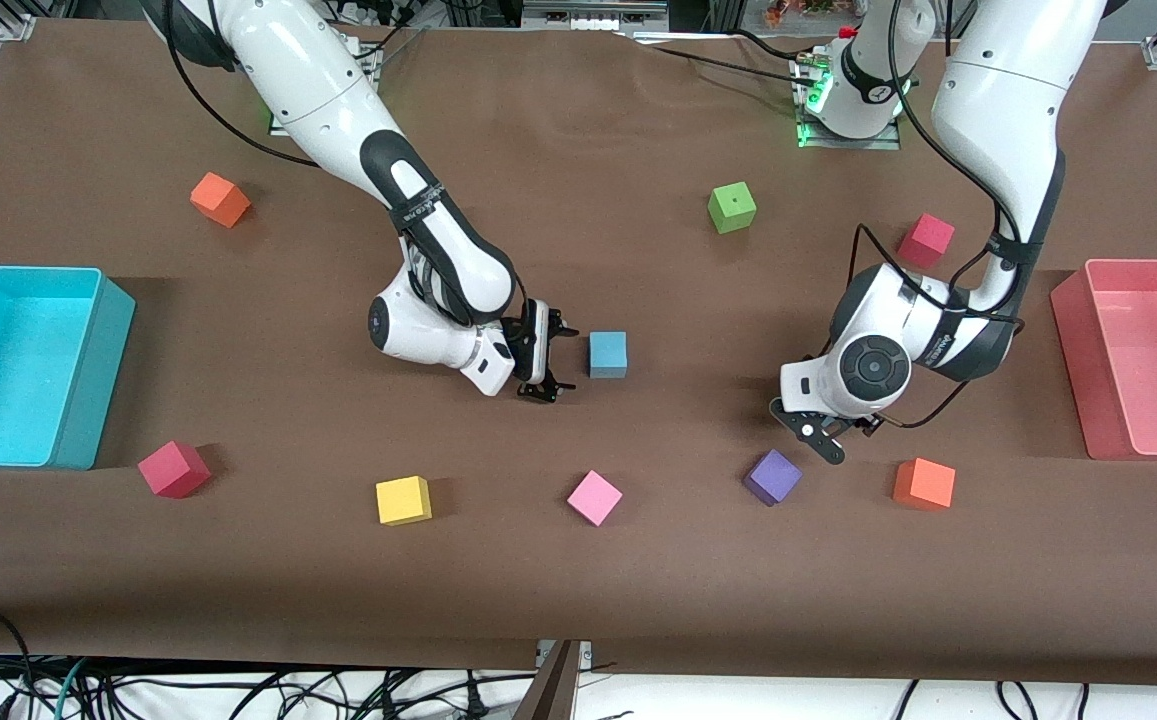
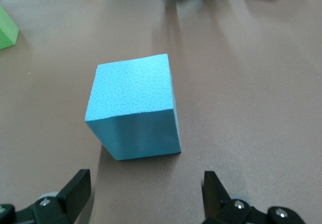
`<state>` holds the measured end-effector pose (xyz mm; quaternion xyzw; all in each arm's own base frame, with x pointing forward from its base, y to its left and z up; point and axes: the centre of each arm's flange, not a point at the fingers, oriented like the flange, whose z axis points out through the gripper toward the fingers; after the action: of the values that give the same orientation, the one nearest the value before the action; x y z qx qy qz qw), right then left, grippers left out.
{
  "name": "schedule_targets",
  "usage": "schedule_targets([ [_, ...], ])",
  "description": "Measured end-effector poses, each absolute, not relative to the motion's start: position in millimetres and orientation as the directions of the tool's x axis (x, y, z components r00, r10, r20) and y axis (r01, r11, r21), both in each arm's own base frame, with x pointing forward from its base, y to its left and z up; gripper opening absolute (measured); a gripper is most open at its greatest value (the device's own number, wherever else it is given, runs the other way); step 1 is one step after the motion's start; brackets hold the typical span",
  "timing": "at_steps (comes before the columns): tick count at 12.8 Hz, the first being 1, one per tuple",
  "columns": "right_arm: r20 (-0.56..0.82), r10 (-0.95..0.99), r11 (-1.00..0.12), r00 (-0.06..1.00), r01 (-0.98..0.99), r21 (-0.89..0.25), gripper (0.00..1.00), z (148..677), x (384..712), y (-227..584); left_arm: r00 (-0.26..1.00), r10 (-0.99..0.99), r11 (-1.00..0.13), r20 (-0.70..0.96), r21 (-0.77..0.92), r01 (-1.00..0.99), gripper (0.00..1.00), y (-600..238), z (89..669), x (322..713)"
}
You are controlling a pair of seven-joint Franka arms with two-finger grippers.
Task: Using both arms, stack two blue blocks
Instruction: 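Grasp the second cyan cube near the purple cube with the left gripper, then carry the held cyan cube with the left gripper over the first cyan cube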
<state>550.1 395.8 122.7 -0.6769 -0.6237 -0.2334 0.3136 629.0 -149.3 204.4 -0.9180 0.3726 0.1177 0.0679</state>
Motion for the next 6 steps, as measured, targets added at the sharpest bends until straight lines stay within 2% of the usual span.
schedule_targets([
  [3,0.709,0.698,-0.023,0.104,0.992,-0.123,1.00,123.1,552.4,393.7,0.683,-0.677,-0.705,-0.274,-0.025,-0.708,0.99,-143.7,196.4,623.9],
  [4,0.710,0.698,-0.021,0.098,0.993,-0.116,1.00,123.0,554.0,391.8,0.683,-0.678,-0.705,-0.272,-0.025,-0.709,0.93,-143.2,195.2,623.3],
  [6,0.723,0.684,-0.026,0.097,0.994,-0.109,1.00,121.9,557.2,386.2,0.683,-0.679,-0.704,-0.269,-0.025,-0.710,0.68,-143.3,194.3,622.8],
])
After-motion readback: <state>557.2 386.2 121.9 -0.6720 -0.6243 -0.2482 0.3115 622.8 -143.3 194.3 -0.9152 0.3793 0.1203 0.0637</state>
